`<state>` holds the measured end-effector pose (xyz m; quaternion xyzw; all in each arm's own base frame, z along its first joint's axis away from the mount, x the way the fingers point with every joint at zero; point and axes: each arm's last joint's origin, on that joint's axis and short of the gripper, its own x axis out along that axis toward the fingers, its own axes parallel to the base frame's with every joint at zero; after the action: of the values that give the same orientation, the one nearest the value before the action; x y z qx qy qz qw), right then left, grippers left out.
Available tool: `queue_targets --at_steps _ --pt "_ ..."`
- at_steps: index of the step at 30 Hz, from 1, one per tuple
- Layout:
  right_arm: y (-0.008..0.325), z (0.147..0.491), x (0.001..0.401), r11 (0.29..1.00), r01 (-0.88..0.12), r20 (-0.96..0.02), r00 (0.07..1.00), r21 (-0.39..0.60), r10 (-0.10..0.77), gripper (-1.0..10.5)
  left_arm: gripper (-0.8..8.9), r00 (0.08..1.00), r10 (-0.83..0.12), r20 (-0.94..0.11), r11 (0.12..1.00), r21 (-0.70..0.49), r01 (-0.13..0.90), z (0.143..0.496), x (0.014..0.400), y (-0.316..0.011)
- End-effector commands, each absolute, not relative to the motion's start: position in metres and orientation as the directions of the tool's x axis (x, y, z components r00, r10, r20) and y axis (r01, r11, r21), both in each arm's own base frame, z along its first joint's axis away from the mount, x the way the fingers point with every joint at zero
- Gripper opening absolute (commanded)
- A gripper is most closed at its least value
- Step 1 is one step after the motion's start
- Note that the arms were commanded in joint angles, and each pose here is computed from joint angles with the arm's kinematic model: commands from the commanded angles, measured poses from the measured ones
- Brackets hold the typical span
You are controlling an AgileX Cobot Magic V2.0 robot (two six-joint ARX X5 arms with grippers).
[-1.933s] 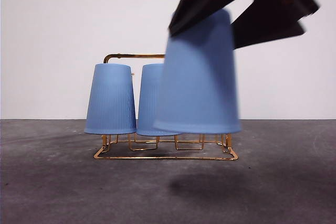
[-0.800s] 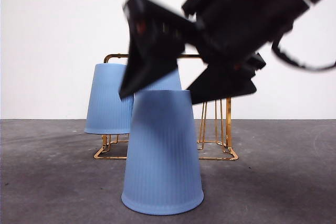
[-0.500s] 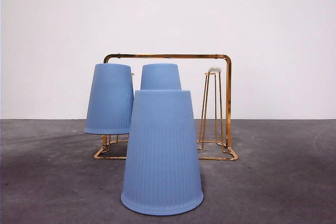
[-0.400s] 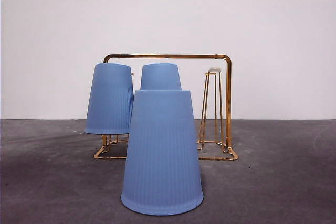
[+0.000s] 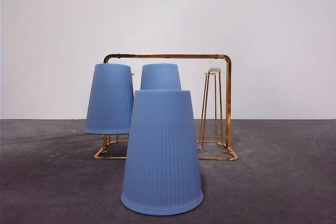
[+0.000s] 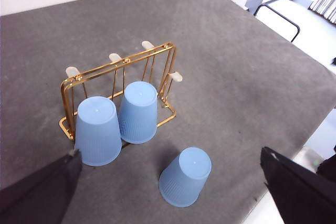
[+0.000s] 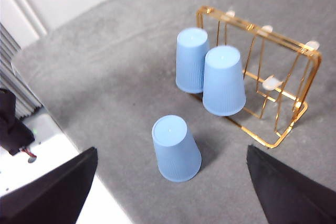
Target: The left arm pick up the left cup on cup holder and place it on desk, then the right arm insert the right cup into the first cup, and then the left arm insert the mid cup into the first cup
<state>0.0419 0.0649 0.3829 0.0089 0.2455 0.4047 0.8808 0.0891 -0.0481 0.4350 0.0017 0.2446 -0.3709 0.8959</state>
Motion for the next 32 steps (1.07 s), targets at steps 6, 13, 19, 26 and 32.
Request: queue_targets --at_steps 6,13,19,26,32 --pt "0.056 0.391 0.038 0.698 -0.683 -0.37 0.605 0.213 0.705 4.5 5.5 0.61 -0.629 -0.481 0.744 -0.145 0.652 0.412 0.128 -0.063" --pt "0.056 0.391 0.039 0.718 -0.667 -0.369 0.628 0.2 0.685 4.5 5.52 0.61 -0.584 -0.535 0.773 -0.14 0.618 0.373 0.188 -0.087" --pt "0.056 0.391 0.039 0.722 -0.663 -0.369 0.632 0.197 0.681 4.5 5.55 0.594 -0.578 -0.559 0.772 -0.138 0.621 0.348 0.235 -0.106" --pt "0.056 0.391 0.039 0.722 -0.663 -0.37 0.632 0.197 0.681 4.5 5.55 0.538 -0.555 -0.635 0.745 -0.09 0.661 0.315 0.266 -0.119" --pt "0.056 0.391 0.039 0.725 -0.66 -0.369 0.635 0.197 0.679 4.5 5.55 0.506 -0.534 -0.678 0.74 -0.085 0.667 0.288 0.289 -0.128"
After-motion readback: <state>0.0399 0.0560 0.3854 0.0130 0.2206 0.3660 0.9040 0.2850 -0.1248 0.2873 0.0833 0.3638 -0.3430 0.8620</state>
